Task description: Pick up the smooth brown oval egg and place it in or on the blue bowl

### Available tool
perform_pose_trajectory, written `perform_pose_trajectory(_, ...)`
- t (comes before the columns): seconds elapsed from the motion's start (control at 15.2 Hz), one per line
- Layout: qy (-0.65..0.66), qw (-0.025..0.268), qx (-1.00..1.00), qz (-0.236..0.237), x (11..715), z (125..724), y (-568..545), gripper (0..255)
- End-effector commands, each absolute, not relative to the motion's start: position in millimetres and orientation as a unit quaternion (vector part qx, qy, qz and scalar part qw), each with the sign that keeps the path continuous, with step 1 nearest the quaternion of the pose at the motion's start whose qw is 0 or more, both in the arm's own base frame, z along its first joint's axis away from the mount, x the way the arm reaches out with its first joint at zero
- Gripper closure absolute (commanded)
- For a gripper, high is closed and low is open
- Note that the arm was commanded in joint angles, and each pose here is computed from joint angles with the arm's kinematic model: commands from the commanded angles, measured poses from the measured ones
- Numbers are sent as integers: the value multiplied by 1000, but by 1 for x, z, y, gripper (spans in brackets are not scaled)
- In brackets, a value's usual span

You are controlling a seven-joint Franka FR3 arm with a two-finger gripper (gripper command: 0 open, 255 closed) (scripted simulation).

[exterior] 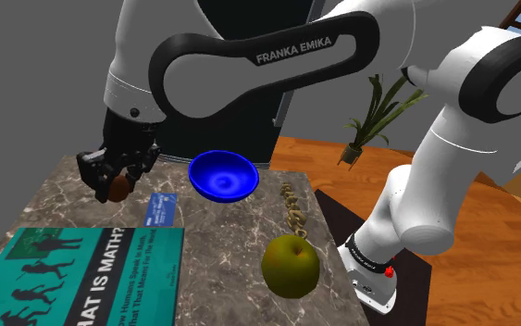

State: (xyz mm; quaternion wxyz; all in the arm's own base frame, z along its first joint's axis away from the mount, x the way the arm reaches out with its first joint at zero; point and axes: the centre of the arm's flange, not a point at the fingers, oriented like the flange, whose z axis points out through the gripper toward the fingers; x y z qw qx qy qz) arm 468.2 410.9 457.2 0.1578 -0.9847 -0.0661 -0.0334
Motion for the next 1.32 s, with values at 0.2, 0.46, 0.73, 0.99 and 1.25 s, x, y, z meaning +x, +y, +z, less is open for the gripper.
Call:
perform_pose_trajectory(0.2,-66,158,-985,-33,467,483,410,255)
perform_pose_trajectory(0.46,-66,158,-985,-33,467,504,410,255)
perform_pose_trajectory(0.73,-66,158,-985,-33,467,525,410,255)
perform_pose_trajectory(0.99,-66,158,-985,-33,467,546,410,255)
perform_pose_trajectory(1.25,-66,158,-985,-33,457,553,385,255)
